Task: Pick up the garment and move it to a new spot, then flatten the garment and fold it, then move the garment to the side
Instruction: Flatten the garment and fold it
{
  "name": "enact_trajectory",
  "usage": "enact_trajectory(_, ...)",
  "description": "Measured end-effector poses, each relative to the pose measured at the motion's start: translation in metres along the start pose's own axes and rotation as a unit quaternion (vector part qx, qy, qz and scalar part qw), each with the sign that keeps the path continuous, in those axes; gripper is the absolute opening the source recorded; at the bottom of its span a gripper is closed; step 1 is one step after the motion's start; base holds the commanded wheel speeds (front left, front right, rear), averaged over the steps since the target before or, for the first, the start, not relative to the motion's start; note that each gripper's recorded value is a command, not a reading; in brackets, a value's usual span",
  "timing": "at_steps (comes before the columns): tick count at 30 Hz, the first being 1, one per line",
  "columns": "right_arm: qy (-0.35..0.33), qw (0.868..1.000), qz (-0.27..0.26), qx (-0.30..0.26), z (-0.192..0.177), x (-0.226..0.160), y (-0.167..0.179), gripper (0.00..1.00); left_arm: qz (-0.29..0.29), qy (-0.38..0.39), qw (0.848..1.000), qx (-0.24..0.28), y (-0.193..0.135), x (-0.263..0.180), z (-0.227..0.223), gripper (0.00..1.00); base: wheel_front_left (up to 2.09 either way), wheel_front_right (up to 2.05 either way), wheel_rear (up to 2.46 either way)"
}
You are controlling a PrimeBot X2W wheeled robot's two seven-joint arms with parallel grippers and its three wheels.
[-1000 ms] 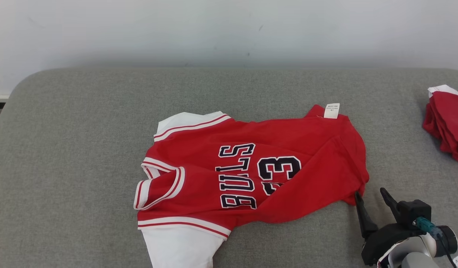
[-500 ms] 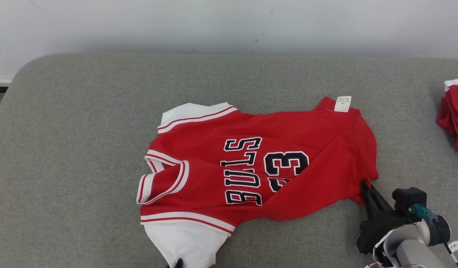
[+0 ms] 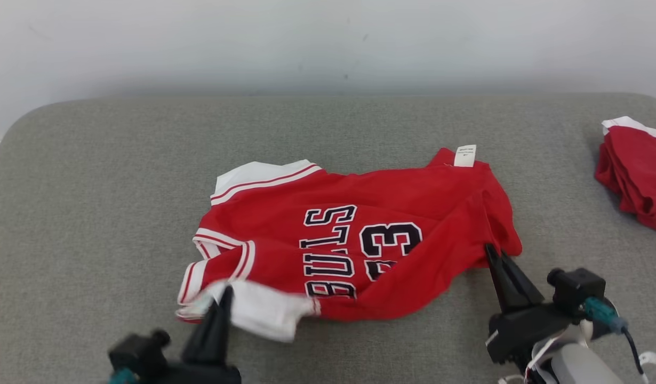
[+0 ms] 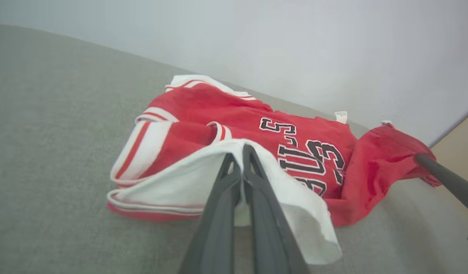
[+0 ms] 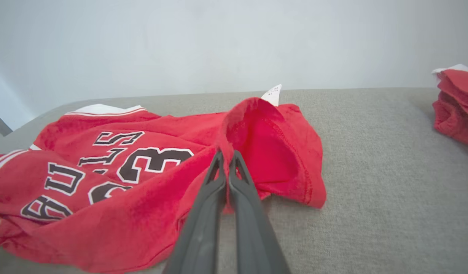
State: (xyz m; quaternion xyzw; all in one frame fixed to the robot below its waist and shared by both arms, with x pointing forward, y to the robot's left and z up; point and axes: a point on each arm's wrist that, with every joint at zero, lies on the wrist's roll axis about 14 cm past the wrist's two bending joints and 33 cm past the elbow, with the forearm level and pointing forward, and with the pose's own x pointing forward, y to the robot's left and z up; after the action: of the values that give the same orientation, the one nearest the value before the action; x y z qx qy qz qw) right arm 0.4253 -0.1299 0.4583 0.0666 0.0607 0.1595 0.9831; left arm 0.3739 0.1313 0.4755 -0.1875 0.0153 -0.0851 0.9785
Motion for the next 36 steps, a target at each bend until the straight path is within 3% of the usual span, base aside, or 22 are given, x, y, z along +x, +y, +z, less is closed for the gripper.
enact_trajectory(7, -0.062, 0.997, 0.038, 0.021, 0.047, 0.025, 0.017, 0.0, -0.051, -0.093, 0.993, 0.044, -0.007, 0.057, 0.08, 0.0, 0.0, 0.0, 0.0)
enact_trajectory(14, -0.126, 0.99, 0.056, 0.018, 0.115, 0.078, 0.005, 0.0, -0.09, -0.151, 0.98, 0.094, -0.015, 0.135, 0.168, 0.0, 0.0, 0.0, 0.0)
enact_trajectory(18, -0.165, 0.984, 0.062, 0.01, 0.161, 0.115, -0.006, 0.0, -0.105, -0.186, 0.973, 0.09, -0.024, 0.18, 0.219, 0.0, 0.0, 0.0, 0.0)
enact_trajectory(23, -0.203, 0.978, 0.05, 0.012, 0.214, 0.158, -0.031, 0.0, -0.115, -0.21, 0.966, 0.094, -0.032, 0.232, 0.264, 0.0, 0.0, 0.0, 0.0)
enact_trajectory(27, -0.223, 0.973, 0.041, 0.027, 0.251, 0.191, -0.048, 0.0, -0.102, -0.224, 0.968, 0.056, -0.025, 0.271, 0.297, 0.0, 0.0, 0.0, 0.0)
enact_trajectory(36, -0.261, 0.965, 0.012, -0.012, 0.317, 0.236, -0.072, 0.0, -0.113, -0.286, 0.944, 0.117, -0.059, 0.314, 0.372, 0.0, 0.0, 0.0, 0.0)
